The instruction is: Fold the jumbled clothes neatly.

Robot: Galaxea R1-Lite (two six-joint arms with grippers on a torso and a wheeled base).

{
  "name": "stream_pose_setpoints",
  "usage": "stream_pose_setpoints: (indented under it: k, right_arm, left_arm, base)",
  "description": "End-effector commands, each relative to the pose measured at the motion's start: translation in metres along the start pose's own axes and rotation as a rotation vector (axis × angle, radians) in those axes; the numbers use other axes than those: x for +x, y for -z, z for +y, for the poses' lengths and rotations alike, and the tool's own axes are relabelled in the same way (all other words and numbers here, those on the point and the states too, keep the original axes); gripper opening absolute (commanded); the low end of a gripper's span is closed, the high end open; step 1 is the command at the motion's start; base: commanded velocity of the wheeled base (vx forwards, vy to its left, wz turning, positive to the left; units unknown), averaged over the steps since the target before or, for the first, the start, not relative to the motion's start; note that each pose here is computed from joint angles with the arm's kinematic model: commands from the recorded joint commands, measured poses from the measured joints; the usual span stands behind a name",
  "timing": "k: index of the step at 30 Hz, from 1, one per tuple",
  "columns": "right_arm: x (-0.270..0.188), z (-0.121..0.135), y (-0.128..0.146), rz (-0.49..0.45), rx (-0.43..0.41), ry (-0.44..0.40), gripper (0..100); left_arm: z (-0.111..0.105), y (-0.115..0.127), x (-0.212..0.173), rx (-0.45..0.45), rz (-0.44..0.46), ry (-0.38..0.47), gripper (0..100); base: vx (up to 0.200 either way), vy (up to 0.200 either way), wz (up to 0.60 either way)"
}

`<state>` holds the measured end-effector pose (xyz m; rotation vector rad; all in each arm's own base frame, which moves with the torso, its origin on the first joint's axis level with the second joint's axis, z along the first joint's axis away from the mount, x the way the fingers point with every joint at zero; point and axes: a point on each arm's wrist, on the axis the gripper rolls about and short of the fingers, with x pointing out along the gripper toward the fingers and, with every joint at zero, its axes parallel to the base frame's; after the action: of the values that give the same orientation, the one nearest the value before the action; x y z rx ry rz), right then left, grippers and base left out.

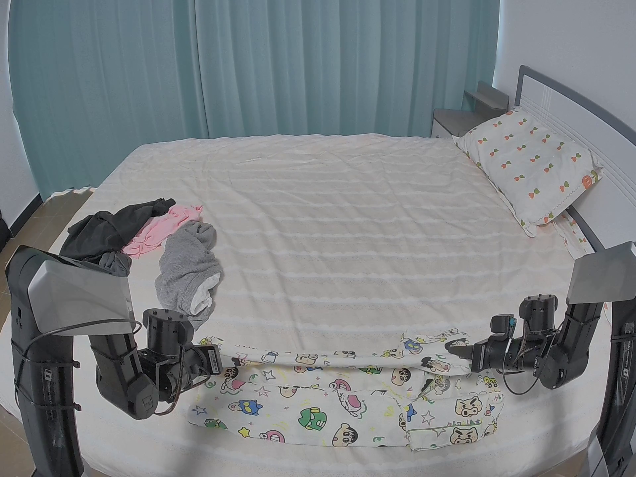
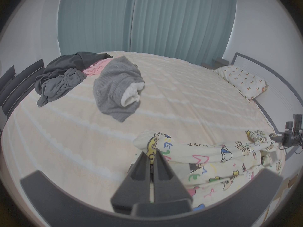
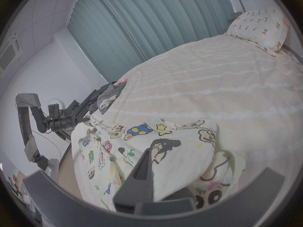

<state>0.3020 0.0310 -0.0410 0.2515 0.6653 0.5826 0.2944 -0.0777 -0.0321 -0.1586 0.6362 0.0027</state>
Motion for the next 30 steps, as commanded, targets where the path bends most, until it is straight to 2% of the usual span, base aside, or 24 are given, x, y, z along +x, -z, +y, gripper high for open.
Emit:
stream_pose_setpoints:
  k: [1, 7, 22, 23, 25, 26, 30]
  right_arm:
    - [-0.001, 0.0, 0.024, 0.057, 0.012, 0.005, 0]
    - [-0.005, 0.002, 0.035, 0.055, 0.009, 0.002, 0]
    - [-0.012, 0.007, 0.049, 0.067, 0.013, -0.008, 0]
    - [-0.012, 0.007, 0.049, 0.067, 0.013, -0.008, 100]
    - [-0.012, 0.007, 0.049, 0.065, 0.014, -0.012, 100]
    - [-0.012, 0.007, 0.049, 0.064, 0.017, -0.013, 100]
    - [-0.014, 0.008, 0.05, 0.067, 0.021, -0.013, 100]
  left_arm:
    - [0.004, 0.02, -0.001, 0.023, 0.063, -0.012, 0]
    - [0.006, 0.034, -0.005, 0.035, 0.117, -0.019, 0]
    - [0.009, 0.043, -0.003, 0.038, 0.137, -0.022, 0]
    - [0.009, 0.043, -0.003, 0.038, 0.137, -0.022, 0]
    - [0.008, 0.045, -0.004, 0.042, 0.143, -0.021, 0]
    - [0.008, 0.045, -0.005, 0.043, 0.148, -0.021, 100]
    - [0.008, 0.045, -0.006, 0.039, 0.142, -0.018, 100]
  base:
    - [0.0, 0.0, 0.0]
    - [0.0, 0.0, 0.0]
    - [0.0, 0.0, 0.0]
    - [0.0, 0.0, 0.0]
    - [0.0, 0.0, 0.0]
    - [0.0, 0.0, 0.0]
    - [0.0, 0.0, 0.0]
